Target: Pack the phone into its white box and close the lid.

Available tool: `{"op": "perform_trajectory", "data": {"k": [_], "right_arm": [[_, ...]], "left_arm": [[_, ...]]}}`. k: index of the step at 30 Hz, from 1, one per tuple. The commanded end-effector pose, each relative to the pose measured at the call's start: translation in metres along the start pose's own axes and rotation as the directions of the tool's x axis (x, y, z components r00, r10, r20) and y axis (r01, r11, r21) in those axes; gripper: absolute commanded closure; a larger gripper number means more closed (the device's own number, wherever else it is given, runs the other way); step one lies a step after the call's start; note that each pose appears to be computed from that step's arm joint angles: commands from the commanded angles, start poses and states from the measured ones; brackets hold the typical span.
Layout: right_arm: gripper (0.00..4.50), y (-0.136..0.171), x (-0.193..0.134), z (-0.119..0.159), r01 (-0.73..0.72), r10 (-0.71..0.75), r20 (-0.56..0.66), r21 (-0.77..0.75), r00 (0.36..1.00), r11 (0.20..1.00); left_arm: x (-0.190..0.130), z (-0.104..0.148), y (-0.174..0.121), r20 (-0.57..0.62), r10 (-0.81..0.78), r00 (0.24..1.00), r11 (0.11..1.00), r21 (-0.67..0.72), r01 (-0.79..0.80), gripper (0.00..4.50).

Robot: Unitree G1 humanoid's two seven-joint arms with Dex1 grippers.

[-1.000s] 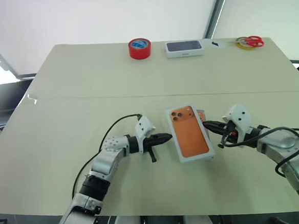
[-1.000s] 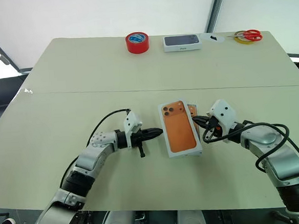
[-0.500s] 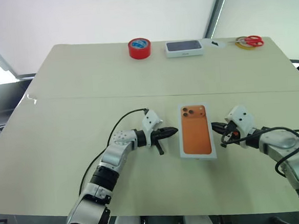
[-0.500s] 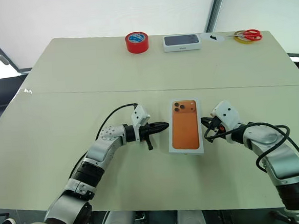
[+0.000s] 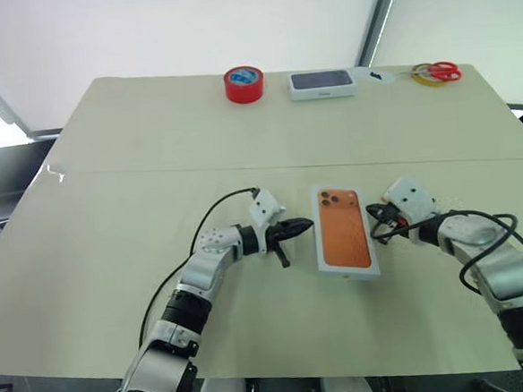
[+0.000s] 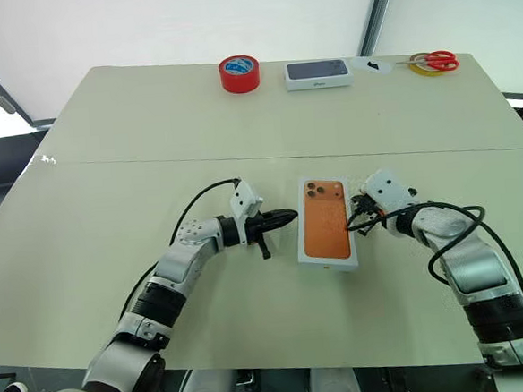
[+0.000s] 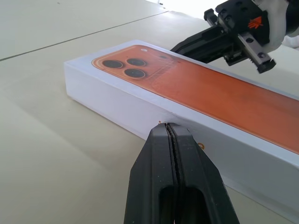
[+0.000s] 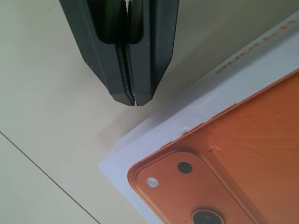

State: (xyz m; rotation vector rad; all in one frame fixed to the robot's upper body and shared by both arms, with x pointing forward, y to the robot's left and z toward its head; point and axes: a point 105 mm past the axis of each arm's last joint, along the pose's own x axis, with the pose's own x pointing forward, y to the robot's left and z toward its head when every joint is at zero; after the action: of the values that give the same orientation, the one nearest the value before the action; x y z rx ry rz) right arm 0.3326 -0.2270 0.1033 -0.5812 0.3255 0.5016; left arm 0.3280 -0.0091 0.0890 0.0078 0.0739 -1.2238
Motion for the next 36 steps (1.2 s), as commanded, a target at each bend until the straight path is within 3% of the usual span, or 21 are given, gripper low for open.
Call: {"op": "perform_trajectory", "data": {"k": [1,3,5,8,10,14,17,20,21,24,27,32,33,36], "right_arm": [[4.45,-0.002,-0.006,0.004,0.004,-0.003,0.015,-0.061,1.000,0.998],[4.45,-0.005,-0.011,0.013,0.008,-0.004,0.069,-0.064,0.998,0.998],[4.45,-0.016,-0.019,0.034,0.013,-0.018,0.203,0.024,0.979,1.000],[4.45,-0.016,-0.033,0.054,-0.095,0.038,0.360,0.143,0.932,0.985],[4.45,0.000,-0.042,0.054,-0.228,0.154,0.392,0.151,0.907,0.962],[4.45,0.042,-0.047,0.029,-0.379,0.360,0.263,0.023,0.895,0.925],[4.45,0.053,-0.040,0.005,-0.384,0.386,0.132,-0.041,0.913,0.922],[4.45,0.056,-0.034,0.002,-0.360,0.369,0.109,-0.097,0.923,0.928],[4.45,0.056,-0.033,0.002,-0.353,0.365,0.104,-0.117,0.925,0.928],[4.50,0.059,-0.035,0.011,-0.409,0.410,0.169,-0.043,0.896,0.912],[3.31,0.044,-0.034,0.032,-0.371,0.350,0.283,0.022,0.893,0.928],[0.75,0.013,-0.042,0.054,-0.333,0.282,0.397,0.064,0.873,0.941],[0.20,0.010,-0.045,0.055,-0.329,0.283,0.404,0.048,0.870,0.943],[0.05,0.002,-0.053,0.052,-0.316,0.288,0.396,0.006,0.872,0.949]], "left_arm": [[-0.002,0.009,0.001,0.030,0.011,0.999,0.999,0.033,-0.012,4.50],[-0.005,0.018,0.003,0.062,0.023,0.998,0.999,0.030,-0.025,4.50],[-0.004,0.038,0.008,0.128,0.041,0.991,0.999,0.003,-0.042,4.50],[0.005,0.064,0.005,0.192,0.019,0.981,1.000,0.005,-0.020,4.50],[0.014,0.074,0.000,0.210,-0.013,0.978,1.000,0.010,0.011,4.50],[0.032,0.048,-0.007,0.066,-0.066,0.996,0.996,0.065,0.062,4.50],[0.035,0.016,-0.007,-0.074,-0.080,0.994,0.997,-0.013,0.079,4.50],[0.029,-0.015,-0.008,-0.221,-0.103,0.970,0.993,0.026,0.112,4.50],[0.027,-0.017,-0.011,-0.228,-0.129,0.965,0.991,0.018,0.136,4.50],[0.024,-0.001,-0.005,-0.138,-0.107,0.985,0.994,-0.038,0.102,3.74],[0.013,0.018,0.005,-0.050,-0.074,0.996,0.997,0.010,0.074,2.36],[-0.032,0.047,0.027,0.029,0.000,1.000,0.997,0.077,-0.002,0.00],[-0.044,0.051,0.029,0.033,0.013,0.999,0.995,0.097,-0.016,0.00],[-0.074,0.055,0.034,0.019,0.051,0.999,0.987,0.150,-0.053,0.00]]}}
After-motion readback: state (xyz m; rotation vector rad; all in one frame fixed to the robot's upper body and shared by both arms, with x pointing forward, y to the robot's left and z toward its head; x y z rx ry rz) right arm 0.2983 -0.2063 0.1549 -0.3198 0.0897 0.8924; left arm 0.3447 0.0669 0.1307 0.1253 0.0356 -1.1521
